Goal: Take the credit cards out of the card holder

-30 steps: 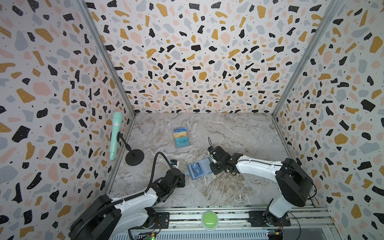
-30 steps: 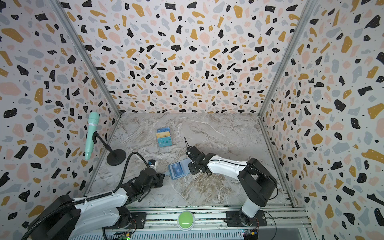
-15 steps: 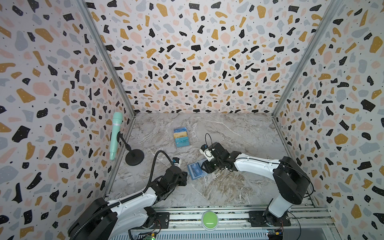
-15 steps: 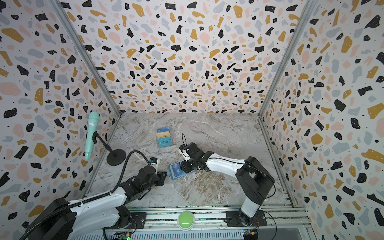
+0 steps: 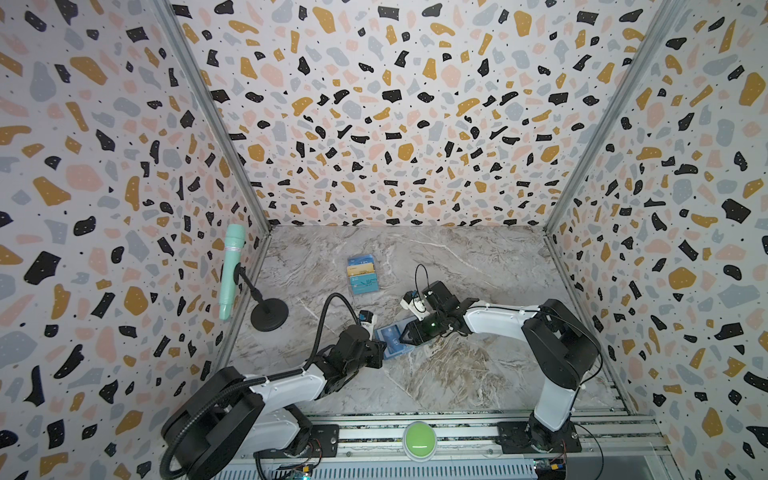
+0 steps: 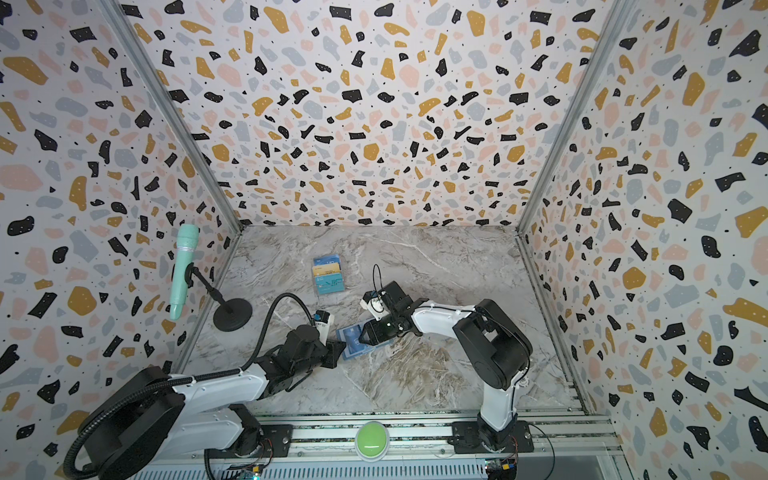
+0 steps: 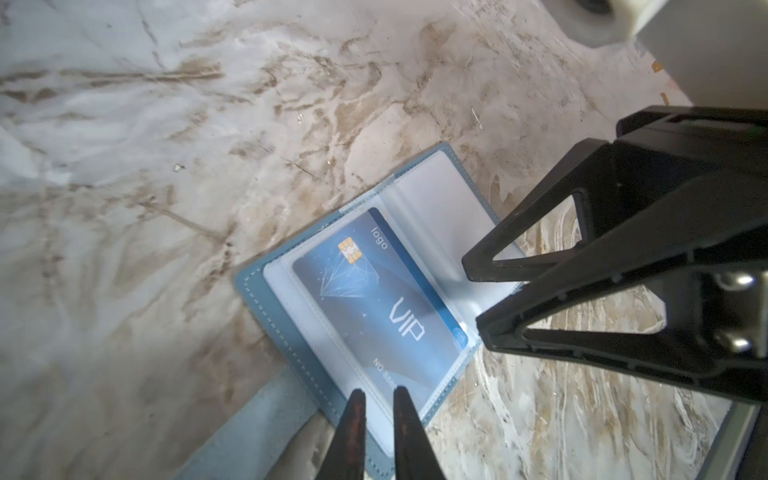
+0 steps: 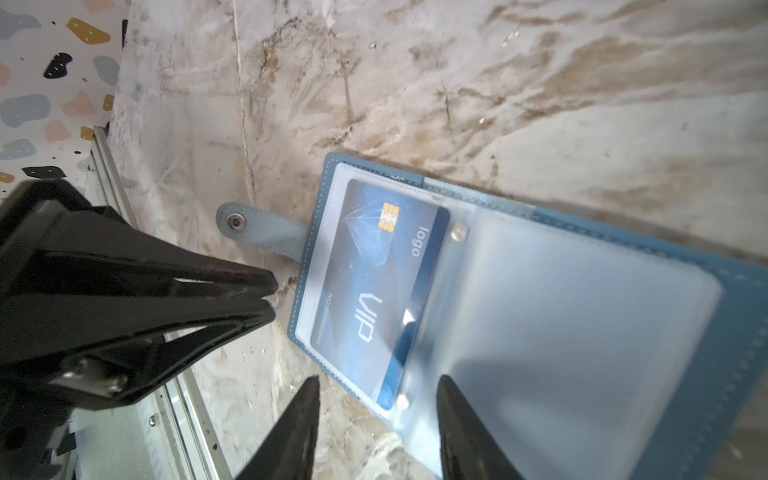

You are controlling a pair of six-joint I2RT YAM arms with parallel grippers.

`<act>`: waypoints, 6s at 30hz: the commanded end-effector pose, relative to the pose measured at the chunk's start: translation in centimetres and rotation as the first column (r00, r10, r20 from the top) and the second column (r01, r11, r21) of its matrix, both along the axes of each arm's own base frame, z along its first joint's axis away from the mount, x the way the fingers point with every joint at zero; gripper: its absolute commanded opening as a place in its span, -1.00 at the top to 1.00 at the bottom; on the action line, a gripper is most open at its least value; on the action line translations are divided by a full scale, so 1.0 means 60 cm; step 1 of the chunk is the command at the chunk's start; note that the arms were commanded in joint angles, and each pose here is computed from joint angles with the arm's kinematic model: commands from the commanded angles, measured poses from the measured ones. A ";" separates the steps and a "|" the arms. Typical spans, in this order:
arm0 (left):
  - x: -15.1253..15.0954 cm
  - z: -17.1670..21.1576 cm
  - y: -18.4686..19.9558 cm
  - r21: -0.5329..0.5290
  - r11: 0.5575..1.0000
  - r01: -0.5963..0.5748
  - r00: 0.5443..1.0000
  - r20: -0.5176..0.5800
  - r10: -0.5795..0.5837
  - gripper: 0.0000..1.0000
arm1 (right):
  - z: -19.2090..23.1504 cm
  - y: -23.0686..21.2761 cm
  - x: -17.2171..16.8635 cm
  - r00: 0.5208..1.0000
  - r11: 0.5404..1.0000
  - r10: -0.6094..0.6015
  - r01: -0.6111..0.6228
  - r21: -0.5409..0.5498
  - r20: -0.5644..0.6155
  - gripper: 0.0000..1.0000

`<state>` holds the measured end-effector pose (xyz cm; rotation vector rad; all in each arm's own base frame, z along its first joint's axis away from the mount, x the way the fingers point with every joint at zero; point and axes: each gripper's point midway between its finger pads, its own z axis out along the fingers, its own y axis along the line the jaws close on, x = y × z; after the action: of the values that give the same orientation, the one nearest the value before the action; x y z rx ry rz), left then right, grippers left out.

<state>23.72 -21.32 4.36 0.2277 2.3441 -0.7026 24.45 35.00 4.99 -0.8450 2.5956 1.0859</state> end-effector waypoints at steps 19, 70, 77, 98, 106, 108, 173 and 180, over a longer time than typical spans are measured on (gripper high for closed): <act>0.008 -0.030 -0.006 0.018 1.000 0.017 1.000 0.017 -0.017 0.79 | -0.015 0.027 -0.002 0.993 0.999 0.029 -0.027 0.026 -0.114 0.10; -0.023 -0.080 0.037 0.084 0.996 -0.019 1.000 -0.023 0.021 0.82 | -0.010 0.066 -0.022 0.934 0.965 0.143 -0.058 0.256 -0.326 0.20; -0.025 -0.080 0.039 0.090 0.996 -0.019 1.000 -0.023 0.021 0.83 | -0.016 0.079 -0.028 0.933 0.967 0.153 -0.074 0.243 -0.325 0.20; -0.029 -0.083 0.054 0.102 0.993 -0.052 0.998 -0.024 0.055 0.83 | 0.032 0.071 -0.026 0.926 0.929 0.189 -0.061 0.365 -0.326 0.31; -0.028 -0.084 0.053 0.105 0.993 -0.051 0.998 -0.025 0.054 0.83 | 0.036 0.062 -0.024 0.928 0.926 0.186 -0.056 0.372 -0.323 0.35; -0.028 -0.084 0.053 0.106 0.993 -0.049 0.998 -0.025 0.052 0.83 | 0.038 0.059 -0.023 0.930 0.926 0.183 -0.054 0.374 -0.319 0.36; 0.031 -0.001 0.011 -0.089 0.994 -0.067 0.993 0.093 0.076 1.00 | -0.001 0.078 -0.041 0.923 0.938 0.170 -0.045 0.343 -0.345 0.42; 0.029 -0.025 0.020 -0.022 0.997 -0.077 0.995 0.055 0.078 1.00 | -0.001 0.078 -0.040 0.924 0.939 0.168 -0.044 0.341 -0.343 0.42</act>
<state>25.05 -20.21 2.91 0.1406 2.2710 -0.6976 22.39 39.47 4.65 -0.7452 2.5703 1.7877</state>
